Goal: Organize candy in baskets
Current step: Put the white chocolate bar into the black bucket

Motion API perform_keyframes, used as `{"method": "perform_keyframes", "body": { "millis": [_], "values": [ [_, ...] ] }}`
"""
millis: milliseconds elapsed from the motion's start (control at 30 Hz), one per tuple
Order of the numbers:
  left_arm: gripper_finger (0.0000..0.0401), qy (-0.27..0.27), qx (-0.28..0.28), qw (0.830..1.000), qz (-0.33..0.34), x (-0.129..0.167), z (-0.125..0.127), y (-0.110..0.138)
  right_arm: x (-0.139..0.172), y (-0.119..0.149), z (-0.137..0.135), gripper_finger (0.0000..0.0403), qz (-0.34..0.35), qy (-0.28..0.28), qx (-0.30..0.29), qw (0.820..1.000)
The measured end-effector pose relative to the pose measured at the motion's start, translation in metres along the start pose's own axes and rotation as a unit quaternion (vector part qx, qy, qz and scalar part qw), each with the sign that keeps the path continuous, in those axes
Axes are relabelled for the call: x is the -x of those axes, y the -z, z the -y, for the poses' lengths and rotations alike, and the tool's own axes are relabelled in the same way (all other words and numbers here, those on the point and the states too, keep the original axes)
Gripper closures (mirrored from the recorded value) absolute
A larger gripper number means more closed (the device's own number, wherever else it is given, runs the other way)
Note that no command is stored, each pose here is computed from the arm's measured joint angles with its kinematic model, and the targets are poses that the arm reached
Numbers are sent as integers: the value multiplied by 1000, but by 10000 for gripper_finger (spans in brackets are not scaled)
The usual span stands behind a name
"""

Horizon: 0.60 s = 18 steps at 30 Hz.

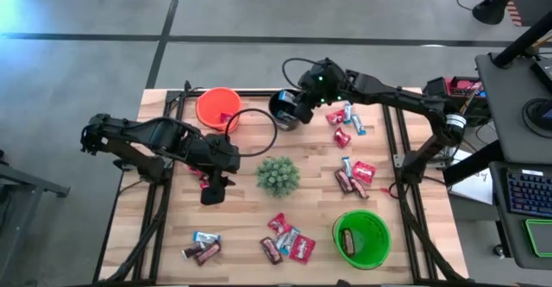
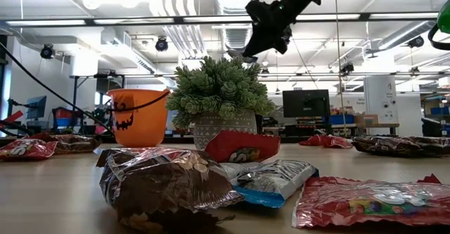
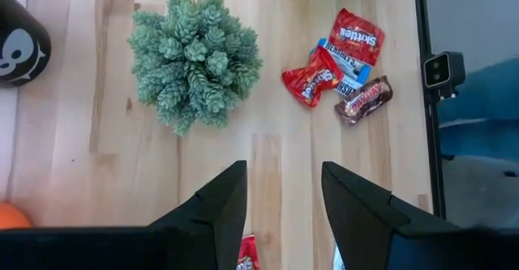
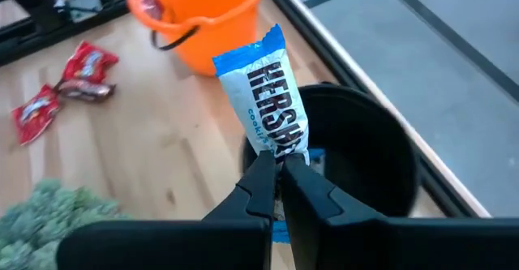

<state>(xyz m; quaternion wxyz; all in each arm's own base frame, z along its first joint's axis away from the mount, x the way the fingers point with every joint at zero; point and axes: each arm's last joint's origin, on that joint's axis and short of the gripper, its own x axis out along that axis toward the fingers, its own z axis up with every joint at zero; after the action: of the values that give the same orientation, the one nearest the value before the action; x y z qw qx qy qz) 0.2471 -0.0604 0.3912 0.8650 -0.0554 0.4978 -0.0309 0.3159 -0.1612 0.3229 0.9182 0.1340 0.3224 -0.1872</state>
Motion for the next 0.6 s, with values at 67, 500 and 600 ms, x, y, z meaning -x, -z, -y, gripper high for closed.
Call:
{"method": "perform_keyframes", "body": {
  "millis": [67,500,600],
  "values": [
    [259,0,-6,1000,0,0,0,0,0,0,5,394,1,5,-11,1000],
    [259,-6,-6,1000,11,0,0,-2,1,-8,13,386,41,8,-16,999],
    [259,-22,-6,1000,16,0,-1,-2,-4,-8,20,366,41,13,-28,999]
  ]
}}
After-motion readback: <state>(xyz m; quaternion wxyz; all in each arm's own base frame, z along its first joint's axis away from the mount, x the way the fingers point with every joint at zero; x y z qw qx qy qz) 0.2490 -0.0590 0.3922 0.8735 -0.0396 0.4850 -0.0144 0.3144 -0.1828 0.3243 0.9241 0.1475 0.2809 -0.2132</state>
